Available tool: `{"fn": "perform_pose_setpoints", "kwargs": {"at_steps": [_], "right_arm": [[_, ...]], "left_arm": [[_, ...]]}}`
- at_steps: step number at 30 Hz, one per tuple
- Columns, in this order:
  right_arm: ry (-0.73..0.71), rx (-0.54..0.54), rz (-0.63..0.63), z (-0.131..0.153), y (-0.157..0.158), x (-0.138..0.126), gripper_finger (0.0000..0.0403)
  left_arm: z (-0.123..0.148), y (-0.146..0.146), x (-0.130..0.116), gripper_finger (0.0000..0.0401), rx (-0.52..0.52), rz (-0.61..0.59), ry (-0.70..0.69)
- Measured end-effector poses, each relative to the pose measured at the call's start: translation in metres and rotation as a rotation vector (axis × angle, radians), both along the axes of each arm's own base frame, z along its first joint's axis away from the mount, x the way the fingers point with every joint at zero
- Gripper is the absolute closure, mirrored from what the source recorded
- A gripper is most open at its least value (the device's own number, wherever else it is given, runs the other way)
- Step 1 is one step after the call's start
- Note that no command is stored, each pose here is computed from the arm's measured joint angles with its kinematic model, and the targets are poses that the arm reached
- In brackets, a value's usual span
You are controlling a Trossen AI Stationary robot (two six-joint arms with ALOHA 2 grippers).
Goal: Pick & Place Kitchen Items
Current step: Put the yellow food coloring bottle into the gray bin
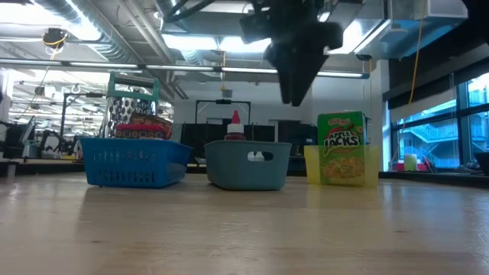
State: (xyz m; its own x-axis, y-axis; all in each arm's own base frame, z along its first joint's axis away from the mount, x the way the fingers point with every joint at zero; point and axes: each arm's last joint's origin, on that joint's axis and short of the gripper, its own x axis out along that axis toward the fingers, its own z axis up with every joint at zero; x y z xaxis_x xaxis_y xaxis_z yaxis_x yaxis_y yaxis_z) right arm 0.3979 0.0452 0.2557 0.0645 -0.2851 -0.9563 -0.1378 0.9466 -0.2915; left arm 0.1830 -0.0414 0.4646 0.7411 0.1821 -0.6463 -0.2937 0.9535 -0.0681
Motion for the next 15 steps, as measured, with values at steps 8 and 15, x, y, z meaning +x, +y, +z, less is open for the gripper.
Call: {"fn": "perform_pose_setpoints", "kwargs": {"at_steps": [8,15], "right_arm": [[0.048,-0.008,-0.103,0.006,0.04,-0.018,0.0163],[0.047,0.027,-0.158,0.006,0.084,-0.034,0.0163]], "left_arm": [[-0.009,-0.058,-0.019,0.0205,0.001,-0.003,-0.013],[-0.028,-0.117,-0.021,0.0205,0.046,-0.088,-0.016]]}}
